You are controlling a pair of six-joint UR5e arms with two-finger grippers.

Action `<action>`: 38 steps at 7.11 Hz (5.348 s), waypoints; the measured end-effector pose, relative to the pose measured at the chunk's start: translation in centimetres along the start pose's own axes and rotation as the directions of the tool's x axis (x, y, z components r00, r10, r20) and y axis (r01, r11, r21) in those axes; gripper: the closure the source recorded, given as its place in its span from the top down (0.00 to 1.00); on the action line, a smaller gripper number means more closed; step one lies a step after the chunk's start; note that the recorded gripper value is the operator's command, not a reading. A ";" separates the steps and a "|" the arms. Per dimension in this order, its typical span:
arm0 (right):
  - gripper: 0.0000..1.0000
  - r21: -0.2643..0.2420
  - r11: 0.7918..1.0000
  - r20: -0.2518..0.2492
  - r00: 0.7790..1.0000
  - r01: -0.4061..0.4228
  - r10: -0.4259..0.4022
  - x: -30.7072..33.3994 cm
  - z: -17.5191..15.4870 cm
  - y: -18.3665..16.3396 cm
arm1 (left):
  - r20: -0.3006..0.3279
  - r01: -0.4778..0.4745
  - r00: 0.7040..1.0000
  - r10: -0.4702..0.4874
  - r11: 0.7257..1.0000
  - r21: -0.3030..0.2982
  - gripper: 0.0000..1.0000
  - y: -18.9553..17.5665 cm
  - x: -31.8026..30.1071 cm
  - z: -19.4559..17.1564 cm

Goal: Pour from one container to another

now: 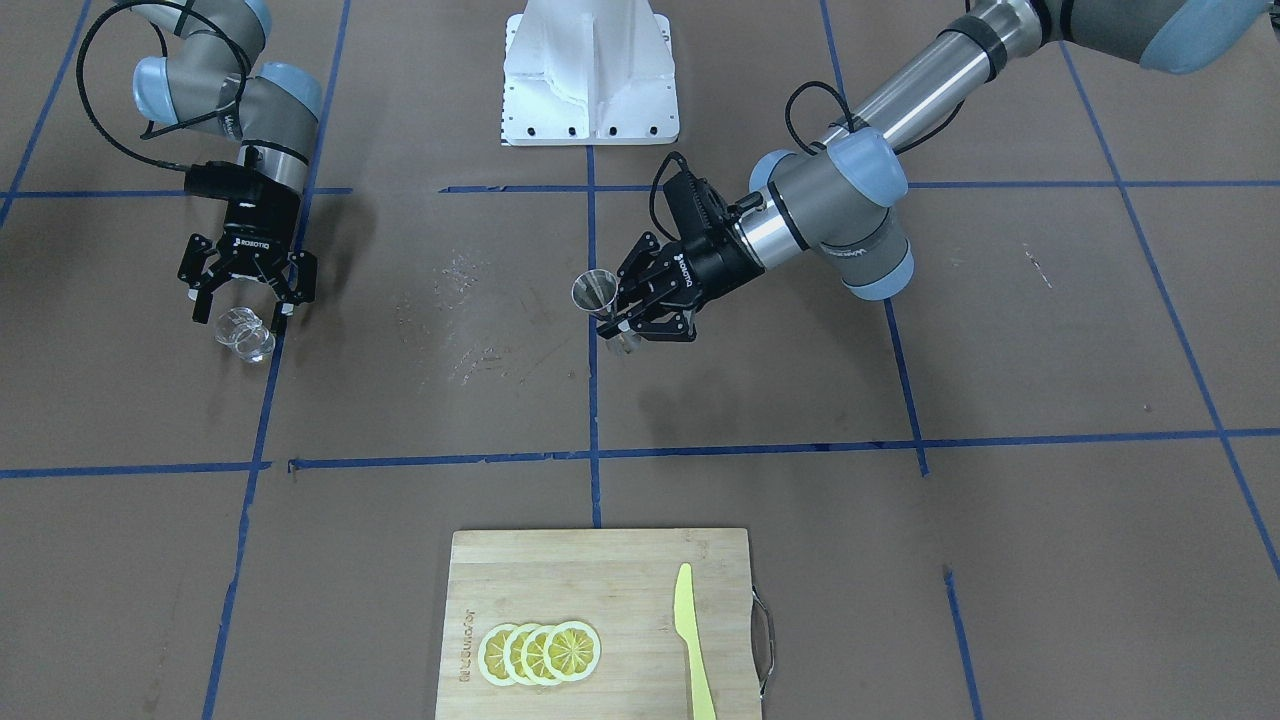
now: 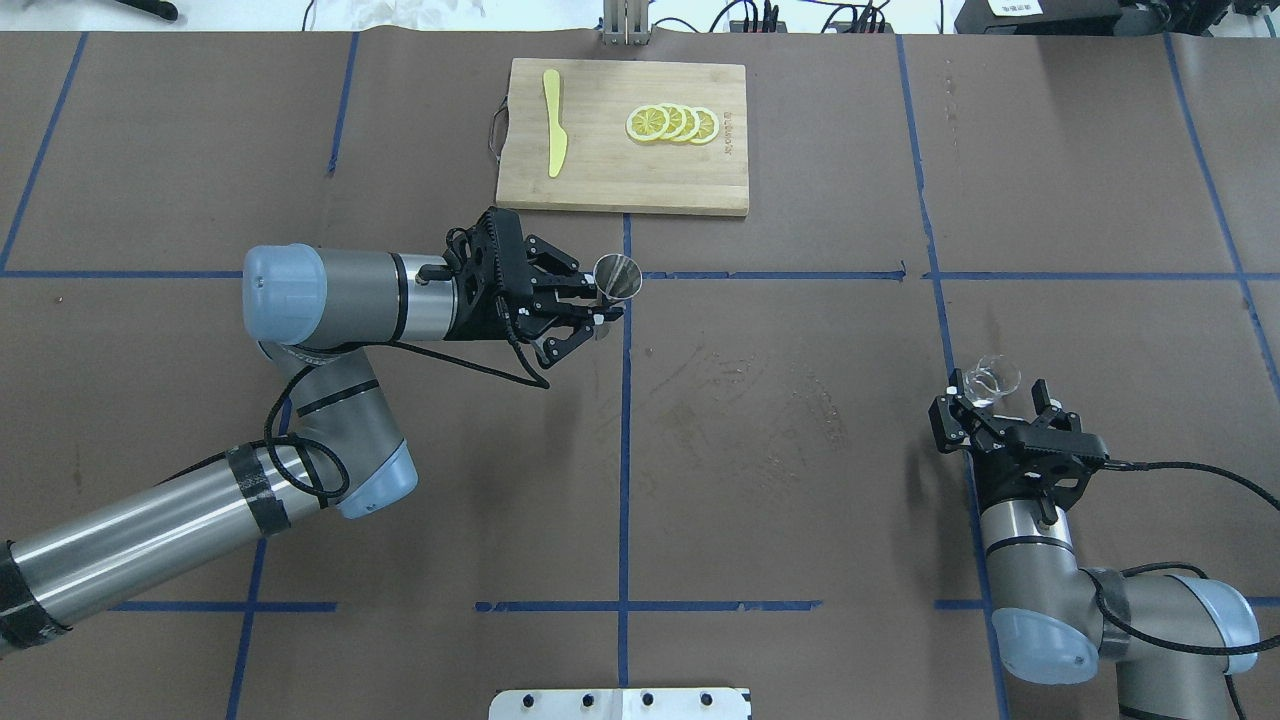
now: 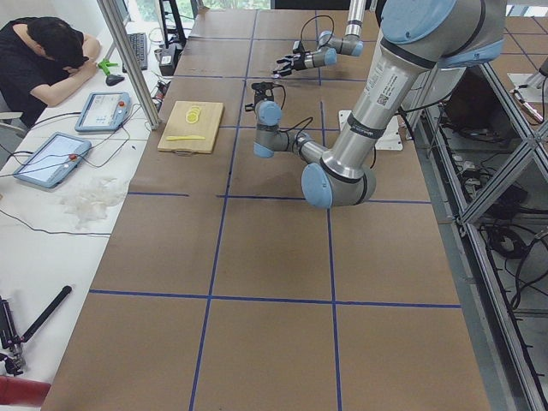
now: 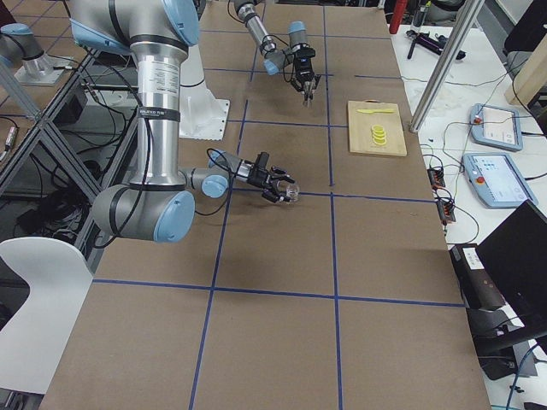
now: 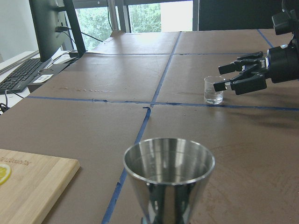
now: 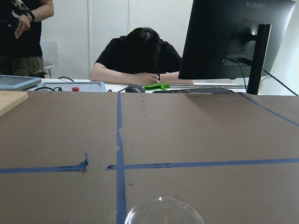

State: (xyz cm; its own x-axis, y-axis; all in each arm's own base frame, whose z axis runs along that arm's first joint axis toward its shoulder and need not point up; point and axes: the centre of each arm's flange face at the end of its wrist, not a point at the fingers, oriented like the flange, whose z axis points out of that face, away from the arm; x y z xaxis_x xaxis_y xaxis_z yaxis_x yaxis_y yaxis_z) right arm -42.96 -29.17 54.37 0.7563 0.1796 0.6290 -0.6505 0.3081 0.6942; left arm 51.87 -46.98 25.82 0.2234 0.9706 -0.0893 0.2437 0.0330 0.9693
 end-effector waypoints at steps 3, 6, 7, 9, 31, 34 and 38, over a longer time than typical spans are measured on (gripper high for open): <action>0.91 0.004 1.000 -0.008 1.000 0.021 -0.021 0.6 0.4 0.9 | 0.000 0.000 1.000 0.000 1.000 0.001 0.00 0.0 0.0 -0.1; 0.44 0.002 1.000 -0.009 1.000 0.026 -0.026 0.5 0.5 1.2 | 0.000 -0.001 1.000 0.001 1.000 0.002 0.00 0.0 0.0 -0.2; 0.41 0.001 1.000 -0.009 1.000 0.026 -0.026 0.5 0.5 1.2 | 0.001 -0.001 1.000 0.001 1.000 0.003 0.00 0.0 0.0 -0.2; 0.39 0.000 1.000 -0.008 1.000 0.025 -0.025 0.4 0.5 1.2 | 0.001 -0.001 1.000 0.001 1.000 0.004 0.00 -0.1 0.0 -0.2; 0.00 0.140 0.940 0.217 0.917 0.311 -0.335 -26.0 -4.4 -20.6 | -0.001 -0.001 1.000 0.001 1.000 0.003 0.00 0.3 0.1 -0.4; 0.00 0.121 0.886 0.163 0.871 0.448 -0.463 -29.4 -4.9 -21.7 | 0.000 -0.001 1.000 0.001 1.000 0.002 0.00 0.4 0.1 -0.4; 0.00 0.125 0.791 0.116 0.783 0.599 -0.611 -30.6 -5.6 -21.3 | 0.000 -0.001 1.000 0.001 1.000 0.002 0.00 0.4 0.1 -0.4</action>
State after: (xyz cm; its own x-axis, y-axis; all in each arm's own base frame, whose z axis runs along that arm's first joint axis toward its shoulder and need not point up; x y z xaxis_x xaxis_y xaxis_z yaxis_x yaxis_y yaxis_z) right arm -51.85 -36.03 18.35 0.9818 -0.1559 0.1089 -0.0702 0.2350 0.9695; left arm 51.63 -46.82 26.23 0.2234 0.9707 -0.0887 0.2450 0.0321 0.9690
